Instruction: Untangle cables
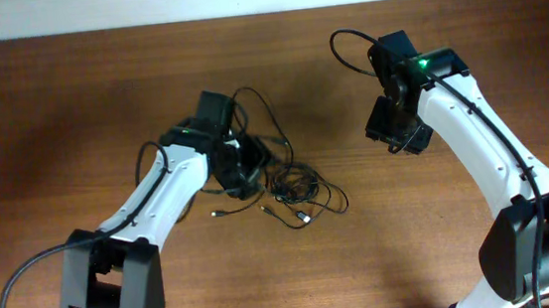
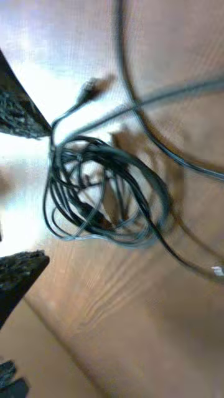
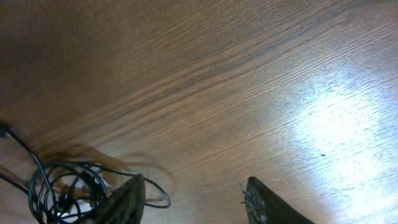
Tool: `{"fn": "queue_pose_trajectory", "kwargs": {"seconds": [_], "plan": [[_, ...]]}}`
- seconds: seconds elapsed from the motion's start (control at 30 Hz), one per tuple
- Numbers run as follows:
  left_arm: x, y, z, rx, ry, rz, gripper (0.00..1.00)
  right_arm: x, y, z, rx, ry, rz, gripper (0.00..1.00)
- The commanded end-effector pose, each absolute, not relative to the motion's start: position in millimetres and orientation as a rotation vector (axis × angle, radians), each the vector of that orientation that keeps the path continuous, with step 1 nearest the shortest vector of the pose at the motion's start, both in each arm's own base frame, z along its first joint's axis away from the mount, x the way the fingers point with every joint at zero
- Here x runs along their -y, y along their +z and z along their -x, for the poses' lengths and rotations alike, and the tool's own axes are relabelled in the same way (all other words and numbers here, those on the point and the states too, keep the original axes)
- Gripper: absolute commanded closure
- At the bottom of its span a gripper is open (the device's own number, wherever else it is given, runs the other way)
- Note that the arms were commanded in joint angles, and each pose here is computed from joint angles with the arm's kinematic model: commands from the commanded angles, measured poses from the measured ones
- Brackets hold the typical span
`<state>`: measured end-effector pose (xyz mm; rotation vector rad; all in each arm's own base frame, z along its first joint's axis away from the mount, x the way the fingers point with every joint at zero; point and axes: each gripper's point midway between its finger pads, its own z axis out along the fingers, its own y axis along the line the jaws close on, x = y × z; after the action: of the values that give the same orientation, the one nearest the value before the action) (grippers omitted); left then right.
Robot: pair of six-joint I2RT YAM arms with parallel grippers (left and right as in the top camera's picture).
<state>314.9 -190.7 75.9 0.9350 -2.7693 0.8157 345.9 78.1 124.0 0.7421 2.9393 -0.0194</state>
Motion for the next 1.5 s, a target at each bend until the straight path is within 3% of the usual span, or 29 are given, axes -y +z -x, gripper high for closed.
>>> {"fn": "queue_pose_trajectory", "kwargs": {"seconds": [0.0,0.17,0.23,0.37,0.47,0.53,0.57,0.63,0.7,0.77,0.83,0.93,1.0,1.03,1.17,1.3,1.47], "plan": [[199,64,-303,2.697,0.672,-1.14,0.4,-75,122,-345,-2.941,-0.052,-0.727,0.46],[204,41,-295,2.576,0.468,-1.472,0.57,-75,122,-344,-2.948,-0.051,-0.728,0.46],[204,31,-292,2.535,0.431,-1.493,0.7,-75,122,-343,-2.95,-0.053,-0.725,0.45],[202,13,-288,2.487,0.361,-1.529,0.71,-75,122,-343,-2.953,-0.054,-0.717,0.45],[204,4,-290,2.483,0.355,-1.53,0.81,-75,122,-343,-2.953,-0.053,-0.718,0.45],[202,-4,-290,2.482,0.323,-1.535,0.88,-75,122,-343,-2.954,-0.052,-0.718,0.45],[200,-7,-289,2.486,0.306,-1.537,0.99,-77,122,-342,-2.96,-0.044,-0.718,0.45],[197,-13,-288,2.517,0.274,-1.514,1.0,-84,121,-339,-2.99,0.011,-0.707,0.46],[198,-12,-289,2.525,0.286,-1.495,1.0,-99,122,-335,-3.054,0.138,-0.589,0.54],[197,0,-299,2.542,0.37,-1.461,1.0,-134,128,-328,-3.122,0.455,-0.327,0.59],[188,21,-315,2.576,0.474,-1.441,1.0,-167,142,-318,-3.118,0.782,-0.122,0.59],[166,66,-338,2.519,0.693,-1.542,1.0,-191,158,-317,-3.063,1.05,-0.081,0.57],[157,89,-346,2.451,0.826,-1.565,0.99,-211,175,-320,-2.955,1.263,0.053,0.5],[156,99,-346,2.395,0.898,-1.552,0.94,-220,184,-322,-2.892,1.353,0.111,0.46],[168,125,-342,2.049,1.039,-1.567,0.87,-229,191,-334,-2.826,1.408,0.093,0.45],[176,135,-337,1.929,1.061,-1.554,0.88,-255,193,-332,-2.801,1.404,0.171,0.45],[172,143,-339,1.756,1.049,-1.624,0.9,-257,158,-322,-3.004,1.043,-0.12,0.45]]}}
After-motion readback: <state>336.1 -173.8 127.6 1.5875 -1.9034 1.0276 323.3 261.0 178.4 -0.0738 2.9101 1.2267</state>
